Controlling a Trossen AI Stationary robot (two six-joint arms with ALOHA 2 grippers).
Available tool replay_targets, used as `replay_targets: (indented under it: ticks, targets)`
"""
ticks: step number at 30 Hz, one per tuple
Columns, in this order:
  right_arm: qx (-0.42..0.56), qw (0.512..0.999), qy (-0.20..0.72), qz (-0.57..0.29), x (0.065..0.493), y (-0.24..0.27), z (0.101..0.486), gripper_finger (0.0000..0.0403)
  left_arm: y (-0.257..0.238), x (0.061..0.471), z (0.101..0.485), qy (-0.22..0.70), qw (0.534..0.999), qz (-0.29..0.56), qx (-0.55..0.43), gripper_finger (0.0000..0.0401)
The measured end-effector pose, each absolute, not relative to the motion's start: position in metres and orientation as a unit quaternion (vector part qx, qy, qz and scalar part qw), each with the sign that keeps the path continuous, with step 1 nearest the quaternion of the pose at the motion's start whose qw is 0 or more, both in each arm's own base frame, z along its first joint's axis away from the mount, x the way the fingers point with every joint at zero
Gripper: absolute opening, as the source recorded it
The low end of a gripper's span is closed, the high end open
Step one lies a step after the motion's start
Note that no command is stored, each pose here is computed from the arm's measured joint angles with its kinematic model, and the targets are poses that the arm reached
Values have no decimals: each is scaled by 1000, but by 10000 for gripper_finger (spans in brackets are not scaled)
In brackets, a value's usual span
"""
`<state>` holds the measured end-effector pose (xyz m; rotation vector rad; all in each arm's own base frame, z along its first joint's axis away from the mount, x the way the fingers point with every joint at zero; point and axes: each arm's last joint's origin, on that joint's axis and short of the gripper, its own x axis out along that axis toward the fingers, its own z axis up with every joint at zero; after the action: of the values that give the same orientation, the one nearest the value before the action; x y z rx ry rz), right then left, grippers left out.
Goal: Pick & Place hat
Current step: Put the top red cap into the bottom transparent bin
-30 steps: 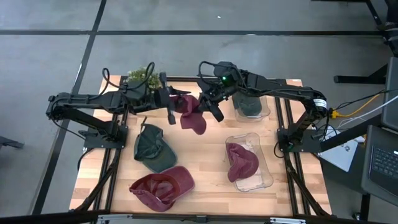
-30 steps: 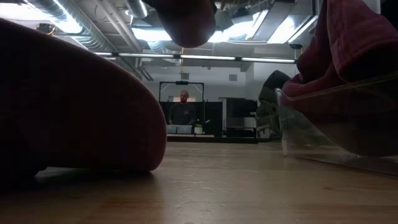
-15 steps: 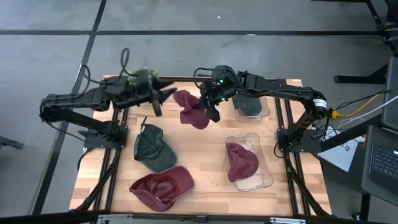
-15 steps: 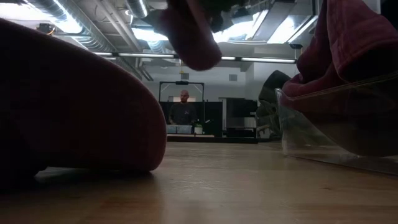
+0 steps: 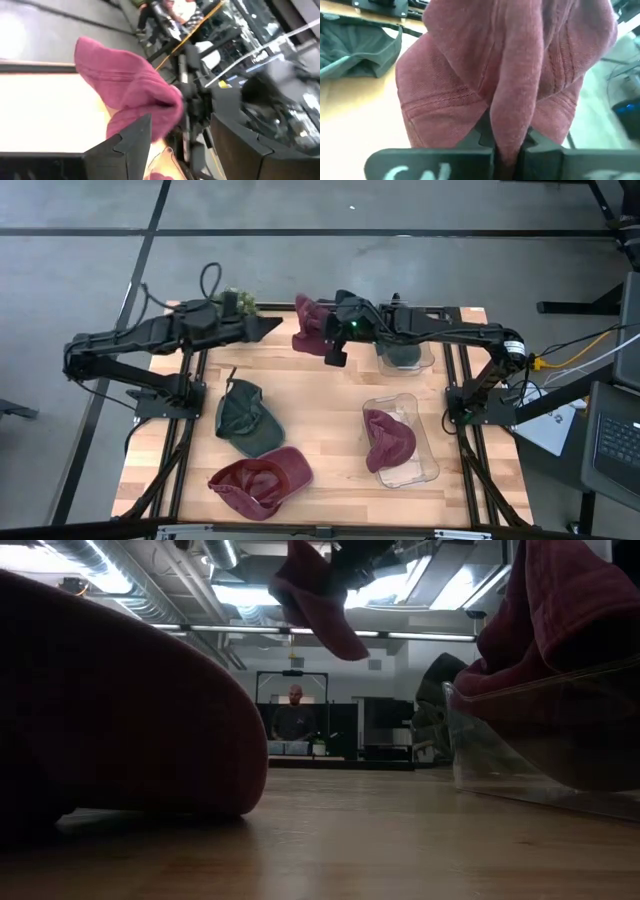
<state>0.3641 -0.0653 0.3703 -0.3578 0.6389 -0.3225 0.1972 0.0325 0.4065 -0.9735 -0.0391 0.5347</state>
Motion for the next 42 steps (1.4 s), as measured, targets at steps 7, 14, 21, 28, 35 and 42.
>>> replay_targets:
  ticks: [7, 14, 21, 28, 35, 42]
  targets:
    - [-210, 914, 312, -151, 366, -53, 371, 13, 45, 228, 390, 18, 835, 241, -494, 211]
    - [-212, 913, 316, -148, 367, -51, 369, 12, 56, 246, 385, 5, 842, 234, -487, 235]
    - [-205, 913, 319, -149, 367, -51, 368, 12, 61, 254, 381, 24, 847, 202, -491, 239]
    - [-202, 915, 318, -142, 367, -50, 368, 15, 64, 268, 371, 54, 848, 171, -499, 235]
    - [-181, 921, 321, -128, 366, -49, 367, 20, 64, 269, 370, 70, 870, 164, -460, 156]
    - [-120, 941, 306, -78, 367, -46, 367, 62, 62, 260, 376, 63, 891, 172, -415, 24]
